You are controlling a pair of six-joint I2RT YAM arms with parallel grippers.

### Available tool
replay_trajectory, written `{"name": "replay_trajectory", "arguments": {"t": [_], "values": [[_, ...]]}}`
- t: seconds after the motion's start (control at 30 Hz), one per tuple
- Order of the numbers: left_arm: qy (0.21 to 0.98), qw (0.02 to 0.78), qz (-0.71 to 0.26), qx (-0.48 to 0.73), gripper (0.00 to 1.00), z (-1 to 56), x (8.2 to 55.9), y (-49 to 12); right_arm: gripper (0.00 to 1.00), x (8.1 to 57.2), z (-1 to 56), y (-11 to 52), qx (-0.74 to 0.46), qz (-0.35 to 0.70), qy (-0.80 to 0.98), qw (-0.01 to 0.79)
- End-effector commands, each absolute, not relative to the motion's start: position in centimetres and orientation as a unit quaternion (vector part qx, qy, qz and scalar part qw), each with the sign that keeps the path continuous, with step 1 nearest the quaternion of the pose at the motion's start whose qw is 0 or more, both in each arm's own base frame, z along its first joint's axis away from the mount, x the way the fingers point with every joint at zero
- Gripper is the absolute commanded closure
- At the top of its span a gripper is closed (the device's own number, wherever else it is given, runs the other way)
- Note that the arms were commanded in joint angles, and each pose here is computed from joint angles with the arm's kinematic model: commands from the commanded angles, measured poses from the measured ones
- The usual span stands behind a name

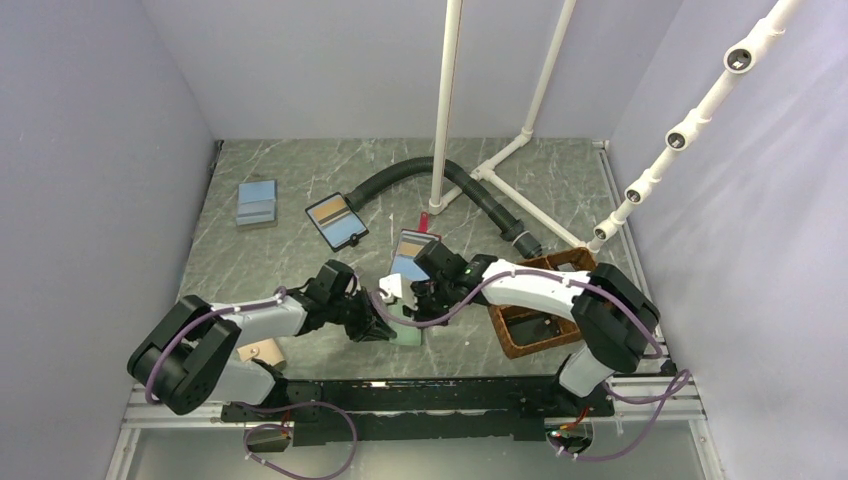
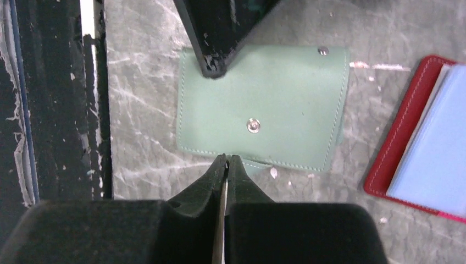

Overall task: Take the credit cards out of the card holder
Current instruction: Open the card holder at the center of the board.

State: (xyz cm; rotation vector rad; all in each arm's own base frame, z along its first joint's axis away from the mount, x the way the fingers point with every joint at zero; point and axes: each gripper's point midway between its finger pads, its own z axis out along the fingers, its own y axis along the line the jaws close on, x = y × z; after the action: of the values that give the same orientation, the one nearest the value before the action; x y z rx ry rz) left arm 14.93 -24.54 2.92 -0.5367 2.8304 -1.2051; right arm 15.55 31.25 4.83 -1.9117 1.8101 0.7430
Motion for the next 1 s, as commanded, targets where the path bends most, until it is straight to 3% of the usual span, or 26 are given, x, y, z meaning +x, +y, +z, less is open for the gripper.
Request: {"name": "replay_trajectory", "arguments": {"t": [0.0, 0.27, 0.33, 0.43, 0.5, 0.67, 0.8, 0.97], "values": [[0.919, 0.023, -0.336, -0.207, 1.0, 1.2, 14.8, -22.7, 1.0, 15.0, 6.2, 29.5, -0.666, 0.306, 0.656, 0.18], [0.915, 0.043, -0.35, -0.196, 1.0, 2.1, 15.6, -22.9, 1.0, 16.4, 3.6, 25.3, -0.648, 0.263, 0.704, 0.13], [0.918, 0.053, -0.347, -0.182, 0.85, 3.0, 16.3, -23.1, 0.99, 15.7, 2.8, 25.1, -0.641, 0.27, 0.712, 0.094], [0.927, 0.076, -0.329, -0.166, 0.57, 4.4, 17.3, -22.8, 0.8, 15.4, 2.4, 24.9, -0.634, 0.271, 0.72, 0.079], [0.929, 0.085, -0.322, -0.16, 0.46, 5.2, 17.7, -22.5, 0.66, 15.7, 2.5, 25.0, -0.627, 0.269, 0.727, 0.08], [0.94, 0.104, -0.291, -0.143, 0.36, 6.9, 18.1, -21.0, 0.53, 16.3, 5.2, 25.6, -0.556, 0.364, 0.745, 0.06], [0.944, 0.149, -0.276, -0.101, 0.25, 9.6, 17.9, -19.6, 0.52, 17.1, 9.6, 26.4, -0.536, 0.433, 0.722, 0.073], [0.927, 0.168, -0.323, -0.092, 0.03, 11.4, 17.0, -20.0, 0.5, 16.4, 14.3, 26.9, -0.568, 0.472, 0.665, 0.112]]}}
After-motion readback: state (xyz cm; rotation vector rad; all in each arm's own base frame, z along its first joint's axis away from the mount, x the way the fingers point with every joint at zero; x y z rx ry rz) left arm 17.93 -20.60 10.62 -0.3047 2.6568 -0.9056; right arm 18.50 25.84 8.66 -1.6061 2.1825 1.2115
